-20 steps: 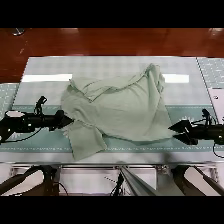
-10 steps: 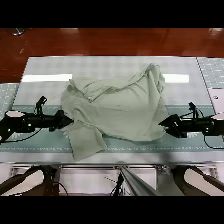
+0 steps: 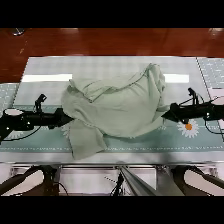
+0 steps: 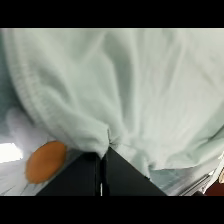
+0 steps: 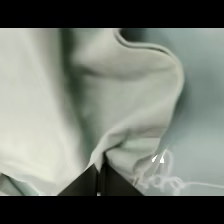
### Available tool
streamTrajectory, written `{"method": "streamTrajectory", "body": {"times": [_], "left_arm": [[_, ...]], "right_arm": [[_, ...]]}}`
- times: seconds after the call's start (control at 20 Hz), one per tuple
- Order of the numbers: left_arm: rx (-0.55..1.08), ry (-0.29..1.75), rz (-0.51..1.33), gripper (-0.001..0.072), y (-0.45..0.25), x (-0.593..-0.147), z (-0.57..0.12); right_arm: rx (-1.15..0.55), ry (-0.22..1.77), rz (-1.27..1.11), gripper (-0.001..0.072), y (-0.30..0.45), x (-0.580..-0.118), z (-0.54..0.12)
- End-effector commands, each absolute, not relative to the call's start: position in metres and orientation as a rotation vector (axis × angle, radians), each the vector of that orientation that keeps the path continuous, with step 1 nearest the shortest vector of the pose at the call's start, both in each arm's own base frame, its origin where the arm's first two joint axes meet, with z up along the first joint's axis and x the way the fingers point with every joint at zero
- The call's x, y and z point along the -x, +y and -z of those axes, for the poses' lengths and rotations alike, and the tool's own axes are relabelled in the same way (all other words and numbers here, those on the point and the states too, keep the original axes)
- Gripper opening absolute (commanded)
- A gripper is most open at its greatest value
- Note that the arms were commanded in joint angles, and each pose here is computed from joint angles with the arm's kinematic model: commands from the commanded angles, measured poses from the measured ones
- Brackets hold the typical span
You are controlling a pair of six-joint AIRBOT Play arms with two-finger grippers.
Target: Fold the shirts.
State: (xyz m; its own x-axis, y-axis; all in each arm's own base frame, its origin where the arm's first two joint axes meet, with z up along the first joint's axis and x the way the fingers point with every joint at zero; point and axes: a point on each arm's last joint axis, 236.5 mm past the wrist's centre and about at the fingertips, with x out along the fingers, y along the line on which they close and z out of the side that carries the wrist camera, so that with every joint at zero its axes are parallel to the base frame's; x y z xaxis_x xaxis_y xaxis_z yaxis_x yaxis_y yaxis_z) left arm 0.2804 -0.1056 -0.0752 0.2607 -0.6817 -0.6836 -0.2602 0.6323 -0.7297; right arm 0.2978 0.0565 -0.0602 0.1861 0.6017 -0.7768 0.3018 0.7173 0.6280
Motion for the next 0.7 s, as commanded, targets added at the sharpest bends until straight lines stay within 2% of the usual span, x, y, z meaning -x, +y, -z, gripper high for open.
{"method": "streamTrajectory", "body": {"times": [0.0, 0.1, 0.15, 0.3, 0.4, 0.5, 0.65], "left_arm": [[0.915, 1.187, 0.444, 0.0026, -0.111, -0.319, 0.020], [0.906, 0.945, 0.559, 0.0025, -0.114, -0.366, -0.068], [0.851, 0.785, 0.635, 0.0025, -0.114, -0.385, -0.126], [0.656, 0.454, 0.740, 0.0024, -0.113, -0.396, -0.283], [0.495, 0.307, 0.727, 0.0024, -0.111, -0.379, -0.369], [0.276, 0.197, 0.609, 0.0024, -0.096, -0.358, -0.428], [0.101, 0.072, 0.365, 0.0024, -0.061, -0.316, -0.489]], "right_arm": [[-0.741, 1.292, -0.316, 0.0020, 0.049, -0.344, -0.008], [-0.666, 1.136, -0.333, 0.0020, 0.038, -0.381, -0.076], [-0.619, 1.035, -0.340, 0.0020, 0.033, -0.398, -0.120], [-0.473, 0.734, -0.362, 0.0020, 0.029, -0.412, -0.257], [-0.364, 0.534, -0.377, 0.0020, 0.037, -0.388, -0.346], [-0.259, 0.379, -0.360, 0.0020, 0.043, -0.351, -0.408], [-0.136, 0.254, -0.299, 0.0020, 0.050, -0.286, -0.453]]}}
